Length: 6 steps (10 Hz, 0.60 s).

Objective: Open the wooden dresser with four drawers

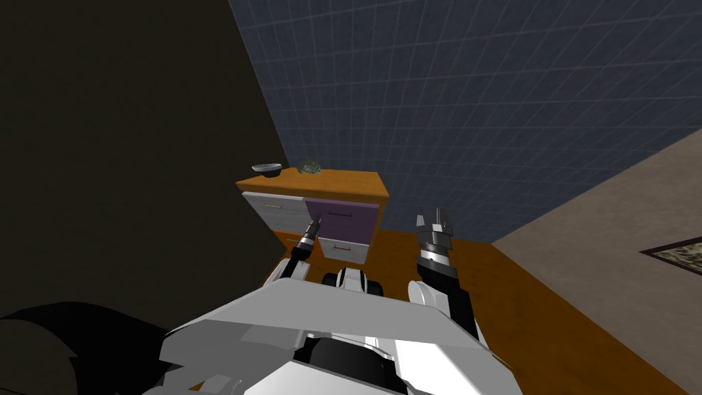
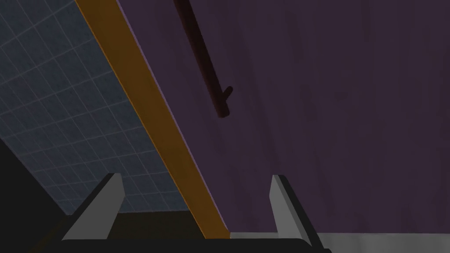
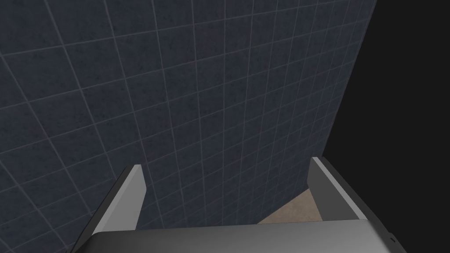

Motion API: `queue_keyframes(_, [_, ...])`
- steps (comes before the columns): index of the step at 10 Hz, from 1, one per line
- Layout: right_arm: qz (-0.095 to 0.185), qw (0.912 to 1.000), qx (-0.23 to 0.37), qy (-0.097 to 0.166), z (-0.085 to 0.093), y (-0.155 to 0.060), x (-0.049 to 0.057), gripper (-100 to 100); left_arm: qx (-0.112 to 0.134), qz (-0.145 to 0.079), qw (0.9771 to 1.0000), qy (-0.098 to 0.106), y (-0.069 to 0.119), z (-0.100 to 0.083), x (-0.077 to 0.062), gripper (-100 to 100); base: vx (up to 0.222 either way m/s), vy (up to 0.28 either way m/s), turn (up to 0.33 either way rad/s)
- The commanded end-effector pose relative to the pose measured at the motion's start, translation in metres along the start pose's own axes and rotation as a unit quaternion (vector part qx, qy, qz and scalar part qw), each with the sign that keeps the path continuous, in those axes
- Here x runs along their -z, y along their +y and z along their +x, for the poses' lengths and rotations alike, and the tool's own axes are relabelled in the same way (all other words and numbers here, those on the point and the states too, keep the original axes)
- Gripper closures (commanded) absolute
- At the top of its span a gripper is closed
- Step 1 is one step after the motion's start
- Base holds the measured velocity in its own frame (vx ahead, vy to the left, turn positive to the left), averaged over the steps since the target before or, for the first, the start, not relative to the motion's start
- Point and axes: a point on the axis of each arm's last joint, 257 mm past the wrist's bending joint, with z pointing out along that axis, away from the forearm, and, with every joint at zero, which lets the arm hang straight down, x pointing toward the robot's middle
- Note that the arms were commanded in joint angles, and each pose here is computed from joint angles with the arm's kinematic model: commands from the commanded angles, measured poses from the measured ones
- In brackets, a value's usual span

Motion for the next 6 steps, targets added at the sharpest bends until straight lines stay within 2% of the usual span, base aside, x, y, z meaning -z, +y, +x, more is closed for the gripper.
queue_keyframes(1, [0.000, 1.0000, 0.000, 0.000, 0.000, 0.000, 0.000, 0, 0.007, -0.032, 0.9995, 0.000, 0.026, 0.013, 0.001, -100, 0.035, -0.075, -0.018])
queue_keyframes(2, [0.000, 1.0000, 0.000, 0.000, 0.000, 0.000, 0.000, 0, 0.016, -0.041, 0.9990, -0.005, 0.031, 0.019, 0.001, -100, 0.033, -0.069, -0.016])
queue_keyframes(3, [0.000, 1.0000, 0.000, 0.000, 0.000, 0.000, 0.000, 0, 0.011, -0.034, 0.9994, -0.003, 0.026, 0.015, 0.000, -100, 0.016, -0.032, -0.001])
queue_keyframes(6, [0.000, 1.0000, 0.000, 0.000, 0.000, 0.000, 0.000, 0, 0.006, -0.041, 0.9990, -0.017, 0.026, 0.005, -0.017, -100, 0.001, 0.007, -0.106])
